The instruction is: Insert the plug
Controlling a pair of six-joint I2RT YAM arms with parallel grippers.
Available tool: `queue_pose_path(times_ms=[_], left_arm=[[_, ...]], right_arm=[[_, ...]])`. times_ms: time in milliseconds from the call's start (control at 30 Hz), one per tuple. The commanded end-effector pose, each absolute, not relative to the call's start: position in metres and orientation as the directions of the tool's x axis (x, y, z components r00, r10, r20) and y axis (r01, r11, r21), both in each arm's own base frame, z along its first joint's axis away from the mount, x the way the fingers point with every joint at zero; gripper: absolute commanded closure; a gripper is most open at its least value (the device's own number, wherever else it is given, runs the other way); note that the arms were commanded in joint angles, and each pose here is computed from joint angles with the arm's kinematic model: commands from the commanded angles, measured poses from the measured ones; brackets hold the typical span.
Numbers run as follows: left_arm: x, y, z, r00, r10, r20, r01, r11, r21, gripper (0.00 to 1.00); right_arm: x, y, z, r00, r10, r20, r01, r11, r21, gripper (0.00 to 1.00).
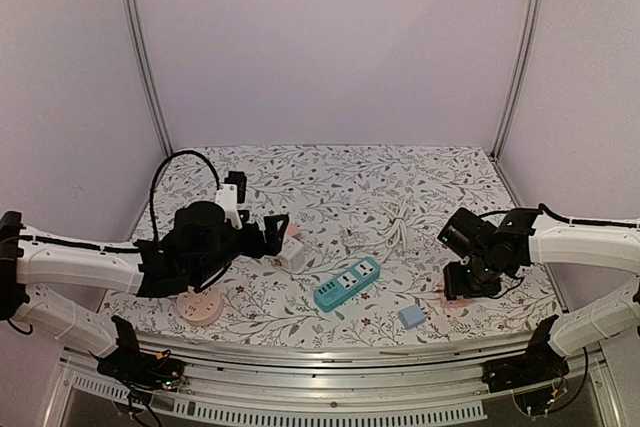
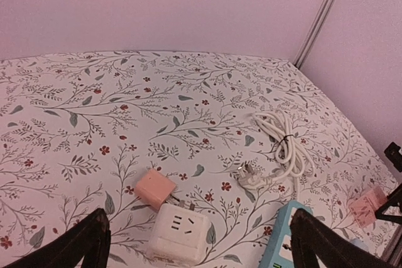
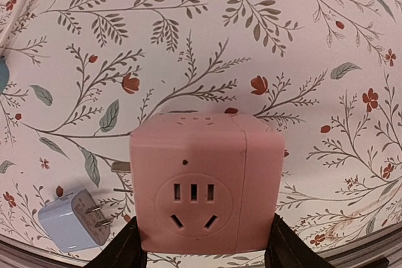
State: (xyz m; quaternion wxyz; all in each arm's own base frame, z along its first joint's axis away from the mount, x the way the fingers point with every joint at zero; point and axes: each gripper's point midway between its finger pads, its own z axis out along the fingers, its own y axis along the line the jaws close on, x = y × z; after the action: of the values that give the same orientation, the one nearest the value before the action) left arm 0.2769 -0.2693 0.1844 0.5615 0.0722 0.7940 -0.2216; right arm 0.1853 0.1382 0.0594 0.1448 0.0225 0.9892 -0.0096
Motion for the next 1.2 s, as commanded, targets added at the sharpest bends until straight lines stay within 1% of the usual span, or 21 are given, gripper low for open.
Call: queue_pose_path(times_ms=[0, 200, 267, 400, 667, 867, 967, 1033, 1167], left_arm=[[0.278, -0.256, 0.182, -0.336, -0.111, -0.935, 0.338, 0.913, -0.23, 0.01], [0.282, -0.25, 0.181, -0.342, -0.125, -0.931, 0.335, 0.91, -0.246, 0.01], [0.283, -0.248, 0.181, -0.348, -0.134, -0.928, 0.338, 0.905, -0.257, 0.01], [0.286, -0.246, 0.18, -0.373, -0.161, -0.914, 0.356, 0.884, -0.302, 0.01], [0.293, -0.24, 0.178, -0.433, -0.217, -0.875, 0.39, 0.83, -0.399, 0.01], [0.289, -0.249, 0.183, -0.461, -0.207, -0.863, 0.464, 0.773, -0.433, 0.01], [0.286, -0.256, 0.187, -0.48, -0.19, -0.856, 0.497, 0.745, -0.445, 0.01], [0.281, -0.265, 0.19, -0.501, -0.175, -0.848, 0.537, 0.705, -0.463, 0.01], [0.268, -0.282, 0.197, -0.538, -0.149, -0.83, 0.607, 0.614, -0.504, 0.01]], right_arm=[[0.197, 0.146, 0.068, -0.943, 0.001, -0.333, -0.001, 1.0, 0.003, 0.69], [0.213, 0.155, 0.091, -0.914, -0.03, -0.405, -0.042, 0.999, 0.021, 0.73], [0.219, 0.161, 0.1, -0.898, -0.031, -0.44, -0.057, 0.997, 0.046, 0.75], [0.231, 0.174, 0.116, -0.86, -0.022, -0.51, -0.085, 0.991, 0.101, 0.76], [0.245, 0.201, 0.14, -0.78, -0.039, -0.625, -0.158, 0.978, 0.136, 0.8], [0.252, 0.231, 0.163, -0.695, -0.123, -0.708, -0.245, 0.967, 0.072, 0.82], [0.253, 0.243, 0.17, -0.652, -0.173, -0.738, -0.276, 0.961, 0.018, 0.87], [0.255, 0.25, 0.175, -0.619, -0.18, -0.765, -0.29, 0.957, 0.01, 0.91], [0.252, 0.274, 0.181, -0.565, -0.215, -0.797, -0.375, 0.927, 0.016, 0.92]])
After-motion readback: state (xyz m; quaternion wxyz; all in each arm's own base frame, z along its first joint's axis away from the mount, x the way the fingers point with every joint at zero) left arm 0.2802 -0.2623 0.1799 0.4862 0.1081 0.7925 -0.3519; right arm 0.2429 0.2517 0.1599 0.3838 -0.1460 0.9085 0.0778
